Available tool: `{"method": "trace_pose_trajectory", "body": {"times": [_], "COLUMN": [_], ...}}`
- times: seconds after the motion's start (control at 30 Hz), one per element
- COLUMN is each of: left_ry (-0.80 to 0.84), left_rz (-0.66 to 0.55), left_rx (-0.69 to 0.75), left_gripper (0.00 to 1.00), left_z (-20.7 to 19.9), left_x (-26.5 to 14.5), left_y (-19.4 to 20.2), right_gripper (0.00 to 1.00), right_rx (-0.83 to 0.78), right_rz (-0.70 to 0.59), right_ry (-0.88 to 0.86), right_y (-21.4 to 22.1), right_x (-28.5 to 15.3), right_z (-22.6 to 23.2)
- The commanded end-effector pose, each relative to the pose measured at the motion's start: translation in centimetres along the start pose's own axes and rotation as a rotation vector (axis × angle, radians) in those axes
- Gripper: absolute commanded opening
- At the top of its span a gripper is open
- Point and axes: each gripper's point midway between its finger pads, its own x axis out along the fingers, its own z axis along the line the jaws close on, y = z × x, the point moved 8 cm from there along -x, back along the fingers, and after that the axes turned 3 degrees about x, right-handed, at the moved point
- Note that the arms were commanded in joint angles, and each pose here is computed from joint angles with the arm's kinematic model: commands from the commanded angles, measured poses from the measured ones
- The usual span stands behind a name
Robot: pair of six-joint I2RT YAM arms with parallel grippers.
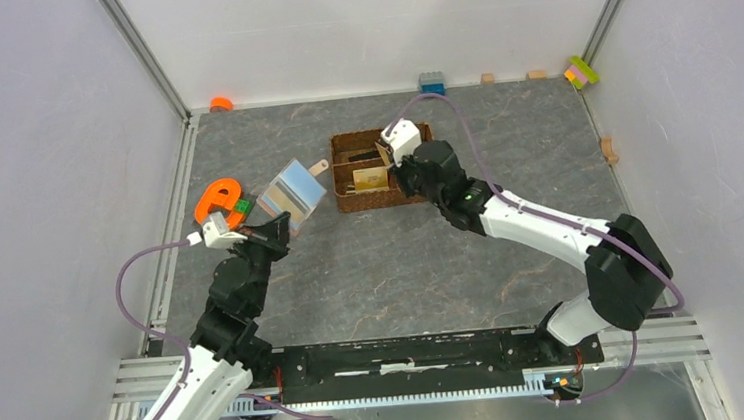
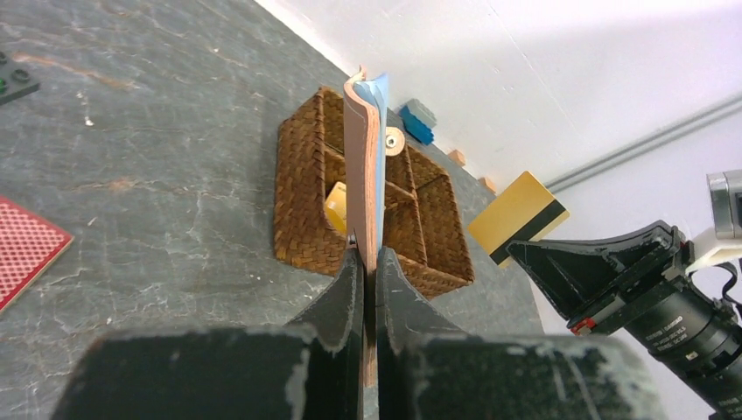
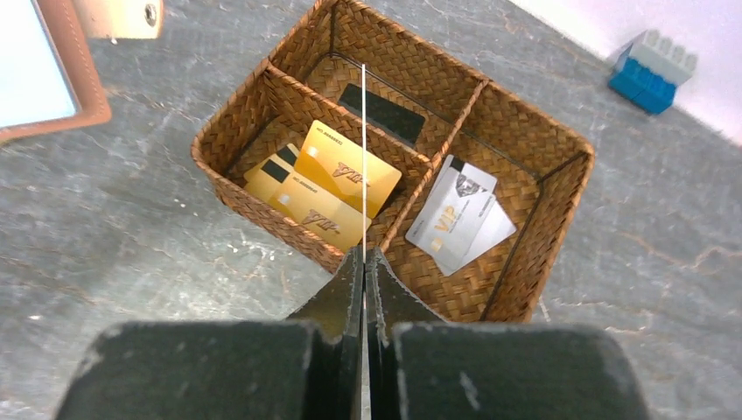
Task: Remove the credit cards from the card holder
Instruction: Place the credit card in the storage box.
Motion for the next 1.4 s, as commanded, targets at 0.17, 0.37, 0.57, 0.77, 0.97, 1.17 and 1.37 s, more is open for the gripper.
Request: {"method": "trace_pose_trajectory", "body": {"times": [0.17,0.37,0.57,0.77,0.97,1.17,1.37], "left_ry": [-0.15,-0.175,-0.188,-0.188,-0.191,-0.185,-0.186], "left_rz": [-0.141,-0.181,-0.166,-0.166,-0.163,-0.164,-0.162], "left_rx": [-0.115,-0.157,-0.143,-0.144,-0.145,-0.144,-0.143], "left_gripper": [0.02,0.02,0.02,0.02,0.02,0.02,0.02], "left_z": [1.2,1.9,2.0,2.0,2.1,2.0,2.0], "left_x": [-0.7,-0.9,-0.7,-0.7,-0.7,-0.7,-0.7], "left_y": [-1.9,-1.8,-1.7,-1.6,-1.5,-1.6,-1.5], "right_gripper": [0.0,0.0,0.0,0.0,0.01,0.01,0.01], "right_rx": [-0.39,-0.625,-0.833,-0.852,-0.925,-0.991,-1.048], "right_rz": [-0.075,-0.016,0.1,0.117,0.198,0.263,0.314], "right_ry": [-0.039,0.026,0.151,0.175,0.235,0.223,0.228], "right_y": [-2.8,-2.4,-1.1,-1.4,-1.0,0.1,1.3], "right_x": [1.7,3.6,5.7,6.9,8.8,9.2,9.5], "right_z": [1.5,3.6,5.3,5.8,5.9,5.8,5.6]}}
